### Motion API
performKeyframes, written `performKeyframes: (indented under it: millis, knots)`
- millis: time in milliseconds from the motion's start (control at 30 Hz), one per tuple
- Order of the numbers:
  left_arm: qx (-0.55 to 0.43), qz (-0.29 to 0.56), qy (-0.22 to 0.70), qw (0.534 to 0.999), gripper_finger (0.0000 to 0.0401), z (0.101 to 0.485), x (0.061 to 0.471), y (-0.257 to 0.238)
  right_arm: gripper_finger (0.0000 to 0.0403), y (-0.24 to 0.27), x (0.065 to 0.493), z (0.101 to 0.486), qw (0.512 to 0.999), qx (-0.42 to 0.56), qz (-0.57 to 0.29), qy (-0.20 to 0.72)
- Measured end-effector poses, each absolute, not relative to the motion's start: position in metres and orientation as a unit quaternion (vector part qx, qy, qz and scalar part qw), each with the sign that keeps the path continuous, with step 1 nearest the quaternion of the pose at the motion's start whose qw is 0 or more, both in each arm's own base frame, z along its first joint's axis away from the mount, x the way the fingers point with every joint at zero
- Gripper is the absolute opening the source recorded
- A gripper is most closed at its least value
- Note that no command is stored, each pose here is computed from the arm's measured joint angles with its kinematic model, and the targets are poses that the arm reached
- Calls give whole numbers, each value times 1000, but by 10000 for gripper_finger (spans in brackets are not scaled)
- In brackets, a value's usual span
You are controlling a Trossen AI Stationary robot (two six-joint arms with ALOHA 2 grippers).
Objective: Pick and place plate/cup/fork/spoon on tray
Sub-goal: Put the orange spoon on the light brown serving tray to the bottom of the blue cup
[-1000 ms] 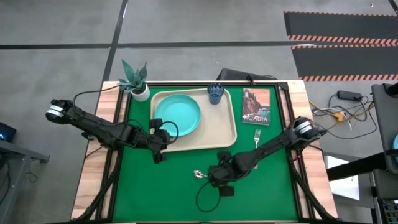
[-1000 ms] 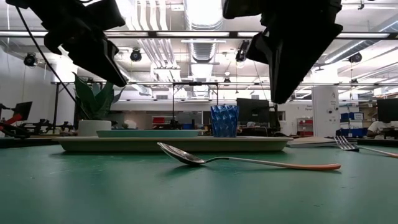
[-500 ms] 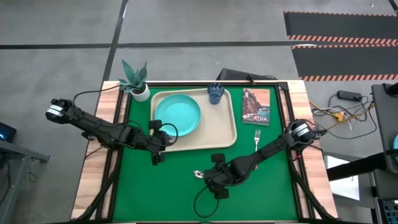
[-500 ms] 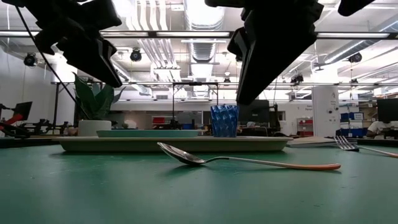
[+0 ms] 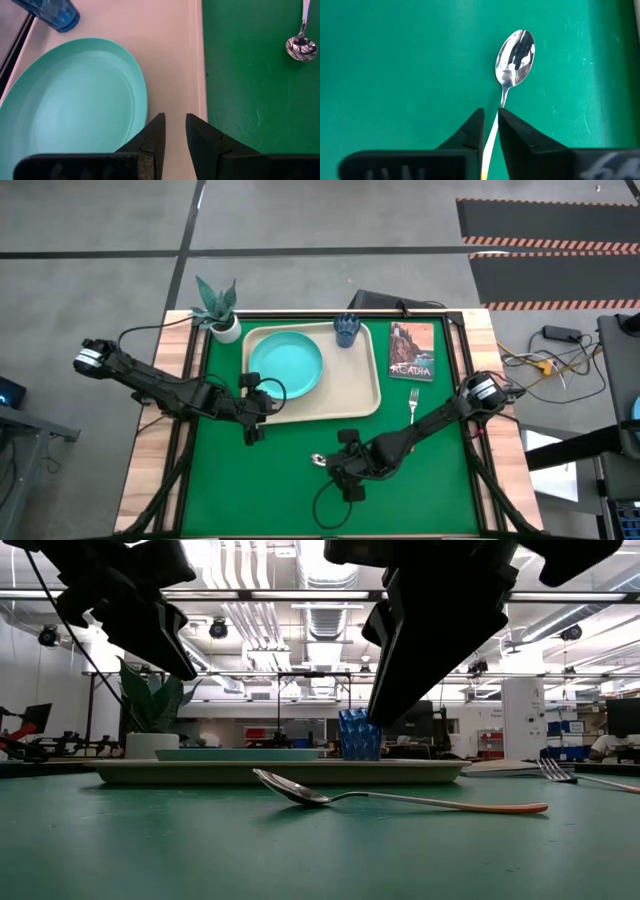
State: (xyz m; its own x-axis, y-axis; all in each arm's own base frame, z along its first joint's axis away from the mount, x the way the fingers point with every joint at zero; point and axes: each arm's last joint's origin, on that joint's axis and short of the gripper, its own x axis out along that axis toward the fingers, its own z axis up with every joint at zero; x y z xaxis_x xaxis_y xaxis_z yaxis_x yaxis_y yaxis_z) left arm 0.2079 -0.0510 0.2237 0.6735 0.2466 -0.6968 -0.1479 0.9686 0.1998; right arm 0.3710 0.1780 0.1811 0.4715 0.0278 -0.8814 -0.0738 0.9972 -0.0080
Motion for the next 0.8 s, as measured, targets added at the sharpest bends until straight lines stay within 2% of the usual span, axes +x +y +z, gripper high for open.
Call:
performKeyframes:
  millis: [267,400,567,800]
  knots:
    - [63,108,389,913,61,224,208,-51,133,177,372,171,873,-14,23,486]
    - [63,108,389,913,61,224,208,-51,164,176,370,163,879,-14,14,476]
    - [63,108,389,913,61,224,208,-51,177,173,367,152,888,-6,-12,459]
    - [63,108,389,913,61,224,208,-51,172,170,366,147,893,4,-23,450]
